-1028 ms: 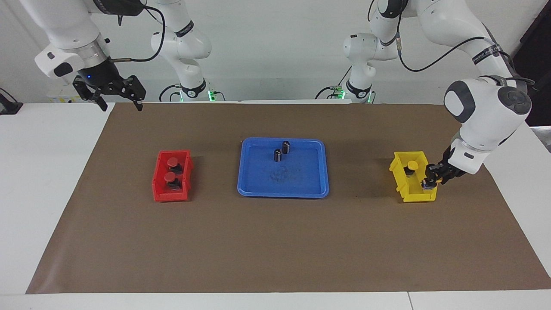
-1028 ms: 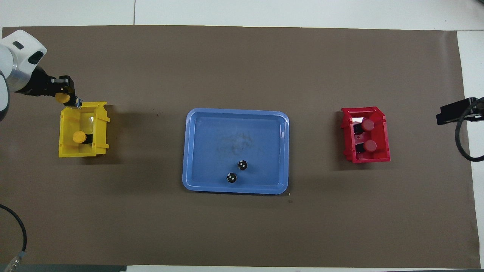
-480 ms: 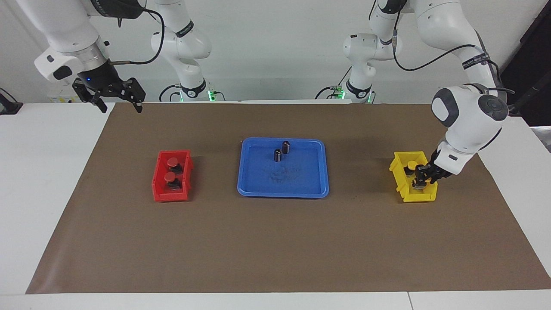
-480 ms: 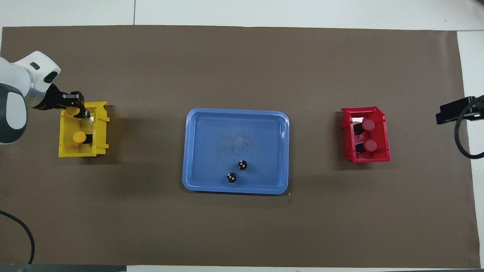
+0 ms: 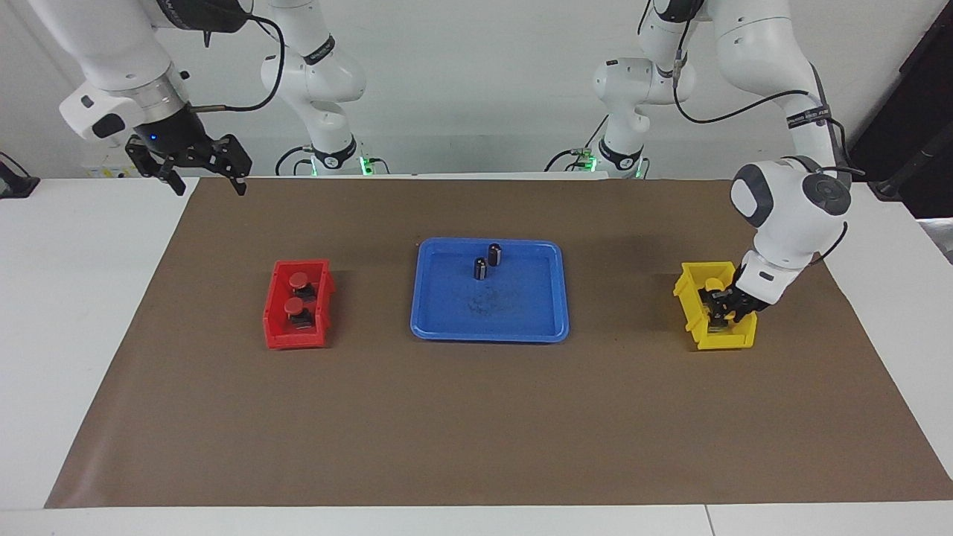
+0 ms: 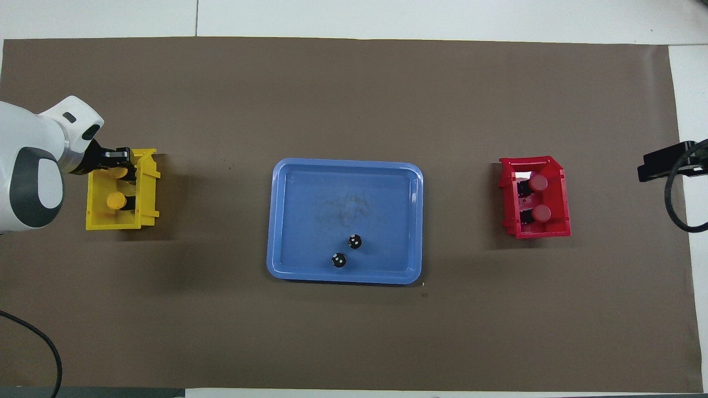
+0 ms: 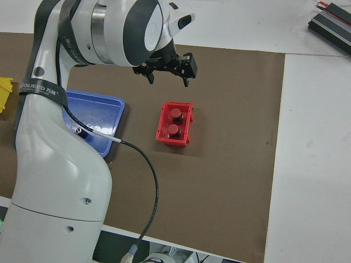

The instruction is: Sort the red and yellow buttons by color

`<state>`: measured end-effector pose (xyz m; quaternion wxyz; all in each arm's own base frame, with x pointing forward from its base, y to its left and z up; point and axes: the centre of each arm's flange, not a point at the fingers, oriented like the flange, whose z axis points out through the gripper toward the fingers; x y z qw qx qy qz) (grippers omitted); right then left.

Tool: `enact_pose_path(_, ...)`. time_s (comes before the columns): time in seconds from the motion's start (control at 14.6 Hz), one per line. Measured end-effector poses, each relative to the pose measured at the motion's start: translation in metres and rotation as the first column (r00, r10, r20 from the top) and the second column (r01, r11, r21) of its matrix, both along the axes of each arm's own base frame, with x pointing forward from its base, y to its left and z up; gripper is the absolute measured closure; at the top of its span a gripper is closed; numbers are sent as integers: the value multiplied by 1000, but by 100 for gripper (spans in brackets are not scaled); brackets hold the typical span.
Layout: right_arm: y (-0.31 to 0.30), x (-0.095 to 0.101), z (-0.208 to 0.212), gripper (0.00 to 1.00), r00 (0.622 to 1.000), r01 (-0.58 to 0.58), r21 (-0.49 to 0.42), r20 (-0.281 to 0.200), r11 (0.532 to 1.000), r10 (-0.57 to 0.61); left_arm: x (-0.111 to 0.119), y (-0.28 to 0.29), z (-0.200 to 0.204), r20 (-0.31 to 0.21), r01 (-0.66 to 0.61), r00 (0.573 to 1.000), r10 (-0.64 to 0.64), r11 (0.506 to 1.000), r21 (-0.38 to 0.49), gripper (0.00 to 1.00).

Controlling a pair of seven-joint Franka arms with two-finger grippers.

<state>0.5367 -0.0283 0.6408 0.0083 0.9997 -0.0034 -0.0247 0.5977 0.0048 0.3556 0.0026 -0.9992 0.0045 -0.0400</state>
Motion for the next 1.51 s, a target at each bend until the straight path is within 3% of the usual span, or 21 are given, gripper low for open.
enact_pose_path(0.14,0,0,0,0,1000,0,0,0,1000,0,0,0,1,4,0,1000,0,1000,0,55)
enact_pose_path(0.27,0,0,0,0,1000,0,0,-1,1000,0,0,0,2,6,0,1000,0,1000,0,37)
enact_pose_path(0.34,0,0,0,0,1000,0,0,-1,1000,0,1,0,4,7,0,1000,0,1000,0,33)
enact_pose_path(0.69,1,0,0,0,1000,-2,0,-1,1000,2,11,-2,42,-9,4,1000,-4,1000,-5,32)
enact_pose_path(0.75,1,0,0,0,1000,-2,0,-1,1000,2,12,-3,55,-17,9,1000,-9,1000,-8,24)
enact_pose_path(0.89,1,0,0,0,1000,-2,0,-1,1000,2,11,-10,87,-23,24,999,-25,1000,-14,22)
enact_pose_path(1.03,2,0,0,0,1000,-4,0,-1,1000,4,4,-16,120,-14,37,999,-37,999,-22,1)
enact_pose_path(1.51,6,0,0,0,1000,-10,0,-1,1000,10,-50,-25,212,-24,92,995,-93,995,-43,0)
